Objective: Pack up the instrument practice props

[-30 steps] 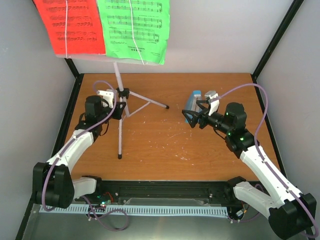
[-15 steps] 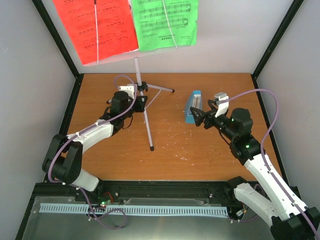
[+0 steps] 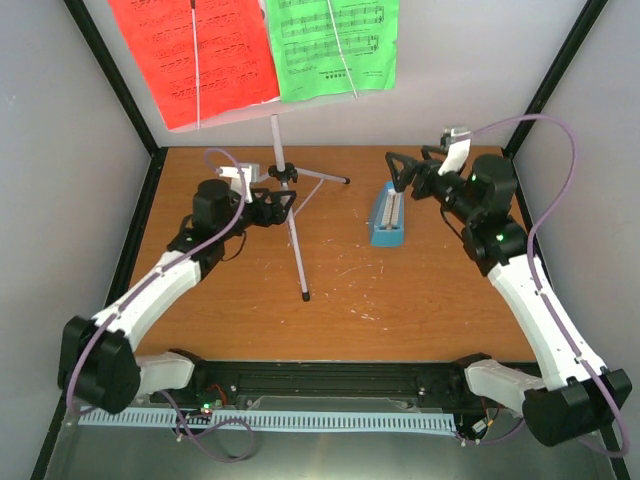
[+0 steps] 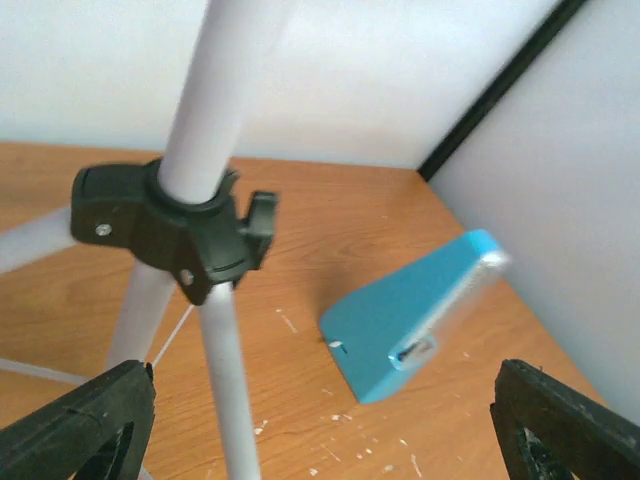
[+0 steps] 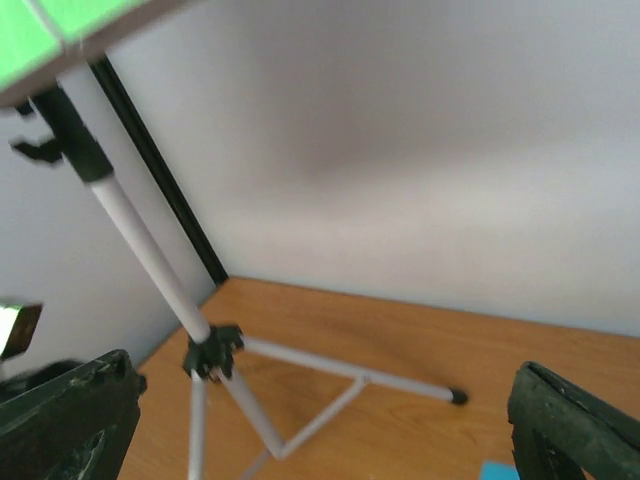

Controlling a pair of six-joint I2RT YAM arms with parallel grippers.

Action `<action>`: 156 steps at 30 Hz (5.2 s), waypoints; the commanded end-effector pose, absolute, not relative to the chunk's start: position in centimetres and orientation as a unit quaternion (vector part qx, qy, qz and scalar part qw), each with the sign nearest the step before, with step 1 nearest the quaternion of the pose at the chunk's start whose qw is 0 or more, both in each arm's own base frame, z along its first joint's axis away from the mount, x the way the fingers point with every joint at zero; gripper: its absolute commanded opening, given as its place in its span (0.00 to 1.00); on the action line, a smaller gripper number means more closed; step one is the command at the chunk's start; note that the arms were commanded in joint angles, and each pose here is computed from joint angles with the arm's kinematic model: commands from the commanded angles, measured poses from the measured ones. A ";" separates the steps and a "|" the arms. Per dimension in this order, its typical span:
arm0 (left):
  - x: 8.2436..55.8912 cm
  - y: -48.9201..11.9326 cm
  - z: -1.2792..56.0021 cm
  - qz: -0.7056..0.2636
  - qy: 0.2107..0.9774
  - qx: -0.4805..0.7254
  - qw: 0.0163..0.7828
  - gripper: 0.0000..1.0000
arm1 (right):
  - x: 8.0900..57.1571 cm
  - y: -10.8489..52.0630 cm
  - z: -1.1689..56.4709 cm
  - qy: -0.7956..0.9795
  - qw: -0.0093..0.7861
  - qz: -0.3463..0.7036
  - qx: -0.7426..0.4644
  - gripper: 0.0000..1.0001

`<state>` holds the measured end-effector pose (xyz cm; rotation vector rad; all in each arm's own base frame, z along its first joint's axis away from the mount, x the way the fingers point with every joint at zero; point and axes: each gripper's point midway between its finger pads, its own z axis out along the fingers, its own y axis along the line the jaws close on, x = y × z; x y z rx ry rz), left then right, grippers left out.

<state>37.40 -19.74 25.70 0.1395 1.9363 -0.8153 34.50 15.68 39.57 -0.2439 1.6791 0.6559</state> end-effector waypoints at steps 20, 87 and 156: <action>23.8 -23.2 48.7 -0.561 0.602 0.314 0.474 0.90 | 39.7 18.3 55.8 0.628 0.556 0.523 -0.146 0.69; 37.9 -30.1 61.7 -0.576 0.517 0.242 0.585 0.72 | 40.4 21.7 54.8 0.618 0.579 0.499 -0.182 0.03; 35.6 -32.2 60.2 -0.585 0.499 0.312 0.558 0.64 | 34.3 7.4 37.6 0.747 0.574 0.319 0.106 0.03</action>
